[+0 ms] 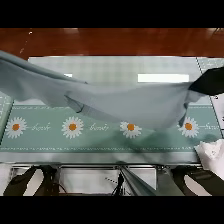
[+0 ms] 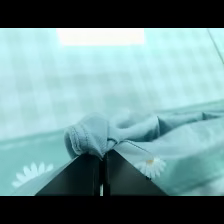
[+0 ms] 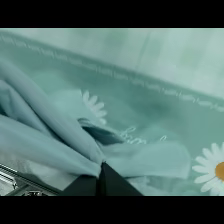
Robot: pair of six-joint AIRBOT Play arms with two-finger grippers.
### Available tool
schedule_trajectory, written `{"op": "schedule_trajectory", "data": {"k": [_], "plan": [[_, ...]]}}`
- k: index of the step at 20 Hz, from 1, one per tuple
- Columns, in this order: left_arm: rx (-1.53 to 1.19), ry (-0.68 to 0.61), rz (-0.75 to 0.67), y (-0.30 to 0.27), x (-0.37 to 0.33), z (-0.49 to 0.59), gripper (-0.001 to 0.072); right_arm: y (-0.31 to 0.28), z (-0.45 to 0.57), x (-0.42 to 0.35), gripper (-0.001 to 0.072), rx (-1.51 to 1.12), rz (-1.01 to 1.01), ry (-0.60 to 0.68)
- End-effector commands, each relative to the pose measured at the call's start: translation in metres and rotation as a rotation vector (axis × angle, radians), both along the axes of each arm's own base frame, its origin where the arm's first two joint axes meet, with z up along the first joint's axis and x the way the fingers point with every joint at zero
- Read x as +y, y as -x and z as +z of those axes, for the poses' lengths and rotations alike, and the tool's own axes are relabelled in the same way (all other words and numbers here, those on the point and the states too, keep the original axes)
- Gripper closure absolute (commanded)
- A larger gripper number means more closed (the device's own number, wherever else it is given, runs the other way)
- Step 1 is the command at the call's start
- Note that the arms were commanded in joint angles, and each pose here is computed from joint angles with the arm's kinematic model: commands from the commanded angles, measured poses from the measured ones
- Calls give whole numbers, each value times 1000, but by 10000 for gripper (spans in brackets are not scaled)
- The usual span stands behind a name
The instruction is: Fold the shirts.
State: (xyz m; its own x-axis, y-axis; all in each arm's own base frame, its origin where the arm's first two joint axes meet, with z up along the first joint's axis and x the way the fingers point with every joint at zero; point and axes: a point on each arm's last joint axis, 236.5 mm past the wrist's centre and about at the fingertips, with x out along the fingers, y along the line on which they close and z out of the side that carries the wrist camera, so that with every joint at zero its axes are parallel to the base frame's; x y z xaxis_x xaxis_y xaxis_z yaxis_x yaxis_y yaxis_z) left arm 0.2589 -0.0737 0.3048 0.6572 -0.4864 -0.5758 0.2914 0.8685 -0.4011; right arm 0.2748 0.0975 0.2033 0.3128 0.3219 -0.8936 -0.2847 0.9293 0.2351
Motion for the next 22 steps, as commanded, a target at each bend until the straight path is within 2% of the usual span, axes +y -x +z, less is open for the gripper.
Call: {"op": "schedule_trajectory", "data": {"k": [1,8,13,14,16,18,22], "plan": [[191,69,-26,-5,1,-75,686,-29,-90,8,694,149,-9,7],[357,156,-23,-17,-20,-202,686,-74,-200,22,694,340,-58,-14],[433,172,-1,-12,-37,-262,686,-104,-219,22,694,273,-96,-19],[451,173,1,-10,-37,-269,686,-107,-219,22,673,259,-100,-21],[482,175,3,-9,-37,-278,686,-108,-220,18,483,240,-52,6],[496,177,5,-10,-36,-282,685,-99,-223,9,344,254,28,54],[488,166,-12,-10,-36,-283,685,-88,-232,-69,336,299,48,316]]}}
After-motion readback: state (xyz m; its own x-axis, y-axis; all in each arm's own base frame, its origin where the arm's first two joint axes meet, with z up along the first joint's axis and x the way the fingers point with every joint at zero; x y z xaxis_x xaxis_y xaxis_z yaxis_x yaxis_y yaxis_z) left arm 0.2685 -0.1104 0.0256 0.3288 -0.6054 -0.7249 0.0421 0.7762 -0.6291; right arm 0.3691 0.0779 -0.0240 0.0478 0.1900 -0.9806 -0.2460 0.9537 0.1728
